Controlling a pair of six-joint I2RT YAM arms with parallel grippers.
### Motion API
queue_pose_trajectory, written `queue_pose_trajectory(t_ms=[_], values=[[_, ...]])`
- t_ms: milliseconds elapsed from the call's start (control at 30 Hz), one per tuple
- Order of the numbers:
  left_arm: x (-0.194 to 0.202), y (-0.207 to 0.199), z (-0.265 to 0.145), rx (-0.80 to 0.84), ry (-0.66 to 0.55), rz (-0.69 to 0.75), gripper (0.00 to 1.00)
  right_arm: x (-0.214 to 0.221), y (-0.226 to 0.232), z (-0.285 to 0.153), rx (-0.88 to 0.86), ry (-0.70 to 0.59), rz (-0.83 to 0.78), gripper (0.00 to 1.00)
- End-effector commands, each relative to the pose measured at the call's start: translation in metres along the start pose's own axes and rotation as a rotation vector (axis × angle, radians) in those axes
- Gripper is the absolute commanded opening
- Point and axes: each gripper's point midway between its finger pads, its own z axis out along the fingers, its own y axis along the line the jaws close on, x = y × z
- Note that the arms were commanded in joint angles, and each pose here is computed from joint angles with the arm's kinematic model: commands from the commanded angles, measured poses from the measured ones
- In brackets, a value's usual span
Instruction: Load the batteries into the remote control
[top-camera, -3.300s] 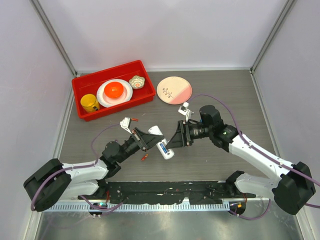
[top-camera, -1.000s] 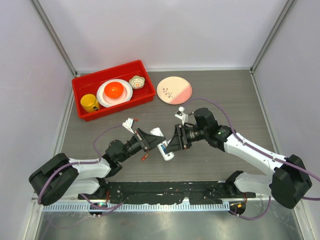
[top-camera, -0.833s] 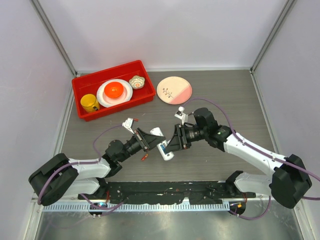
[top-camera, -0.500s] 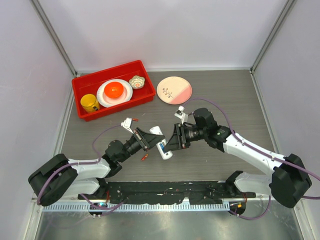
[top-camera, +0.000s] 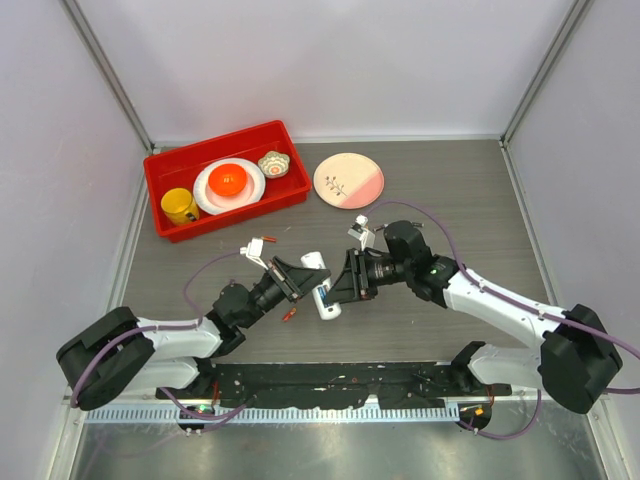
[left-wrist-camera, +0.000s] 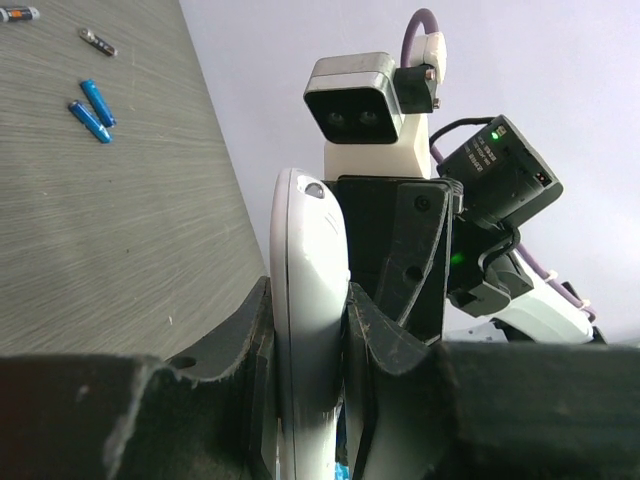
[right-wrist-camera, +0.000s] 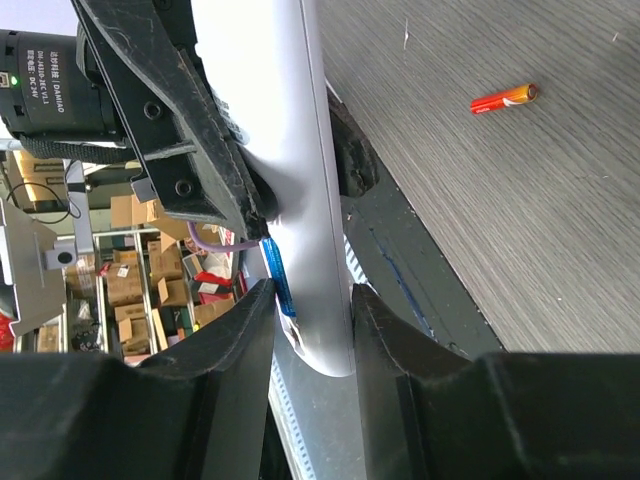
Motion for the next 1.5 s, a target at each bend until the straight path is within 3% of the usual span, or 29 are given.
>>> queue_pose_trajectory(t_ms=[0, 200, 267, 300, 400, 533, 1000, 1467], values=[[0.004, -0.06, 0.0, 0.207, 0.012, -0.01, 0.0, -0.028, -0.017, 0.011, 0.079, -0.141, 0.008, 0.2], [0.005, -0.059, -0.001, 0.209, 0.007, -0.01, 0.0, -0.03, -0.012, 0.013, 0.066, -0.141, 0.005, 0.2], [0.003, -0.057, -0.003, 0.202, -0.004, -0.005, 0.0, -0.03, -0.008, 0.011, 0.051, -0.135, -0.004, 0.27], [0.003, -0.056, -0.004, 0.2, -0.007, -0.003, 0.0, -0.029, -0.004, 0.01, 0.038, -0.134, -0.012, 0.39], [-0.002, -0.051, -0.006, 0.181, -0.037, 0.007, 0.01, -0.03, 0.007, 0.004, 0.01, -0.142, -0.042, 0.52], [-0.003, -0.047, -0.007, 0.158, -0.04, 0.032, 0.0, -0.034, 0.02, -0.004, -0.012, -0.161, -0.075, 0.58], [-0.006, -0.041, -0.012, 0.128, -0.036, 0.064, 0.0, -0.043, 0.034, -0.02, -0.073, -0.209, -0.12, 0.59], [-0.006, -0.05, -0.005, 0.164, -0.018, 0.057, 0.0, -0.014, 0.034, 0.001, -0.075, -0.057, -0.153, 0.58]])
